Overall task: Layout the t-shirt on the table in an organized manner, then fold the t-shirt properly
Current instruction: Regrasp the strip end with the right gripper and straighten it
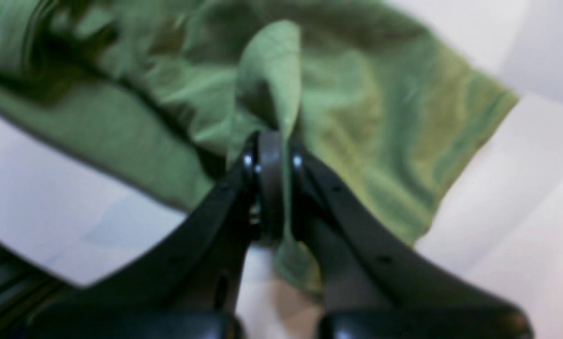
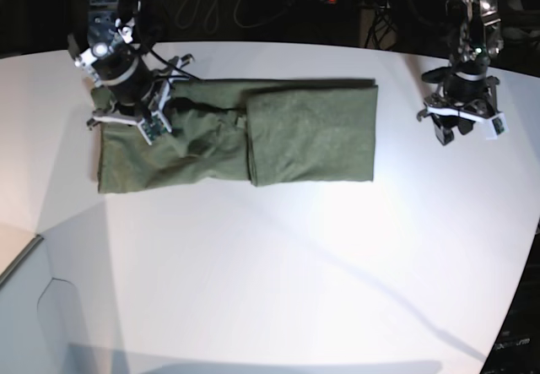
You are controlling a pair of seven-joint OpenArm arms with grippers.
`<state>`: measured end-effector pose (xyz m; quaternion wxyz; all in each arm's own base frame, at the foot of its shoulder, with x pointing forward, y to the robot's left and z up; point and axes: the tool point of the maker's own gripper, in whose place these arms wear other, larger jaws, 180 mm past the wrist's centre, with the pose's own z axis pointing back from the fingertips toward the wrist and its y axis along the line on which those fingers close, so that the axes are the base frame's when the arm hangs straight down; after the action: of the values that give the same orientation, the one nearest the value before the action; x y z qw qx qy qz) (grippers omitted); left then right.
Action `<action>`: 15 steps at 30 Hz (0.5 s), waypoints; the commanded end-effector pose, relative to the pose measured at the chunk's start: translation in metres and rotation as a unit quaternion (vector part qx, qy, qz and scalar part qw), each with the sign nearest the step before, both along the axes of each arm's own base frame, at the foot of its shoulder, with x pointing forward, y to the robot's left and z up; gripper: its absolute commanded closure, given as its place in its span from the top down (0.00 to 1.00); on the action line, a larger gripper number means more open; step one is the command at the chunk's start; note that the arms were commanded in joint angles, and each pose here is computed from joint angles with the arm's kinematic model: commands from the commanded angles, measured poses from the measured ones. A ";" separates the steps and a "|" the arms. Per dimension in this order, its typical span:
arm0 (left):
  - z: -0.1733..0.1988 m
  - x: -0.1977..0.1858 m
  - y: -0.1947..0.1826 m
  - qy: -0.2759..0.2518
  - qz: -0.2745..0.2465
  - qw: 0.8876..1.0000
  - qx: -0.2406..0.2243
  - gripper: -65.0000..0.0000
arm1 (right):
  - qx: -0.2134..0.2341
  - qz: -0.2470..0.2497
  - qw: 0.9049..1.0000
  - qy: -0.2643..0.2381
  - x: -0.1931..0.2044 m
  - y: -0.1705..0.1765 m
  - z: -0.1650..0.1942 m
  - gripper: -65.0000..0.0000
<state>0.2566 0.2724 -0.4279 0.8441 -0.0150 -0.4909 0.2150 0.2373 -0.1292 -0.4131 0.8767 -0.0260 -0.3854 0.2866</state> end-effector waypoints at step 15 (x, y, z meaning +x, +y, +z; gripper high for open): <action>0.013 0.008 0.006 -0.024 0.000 1.000 0.010 0.43 | -0.041 0.033 0.999 -0.011 0.041 -0.030 -0.003 0.00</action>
<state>0.2564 0.2731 -0.4275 0.8437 -0.0139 -0.4921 0.2140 0.2671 -0.1609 -0.4296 0.8722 -0.0523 -0.3586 0.3286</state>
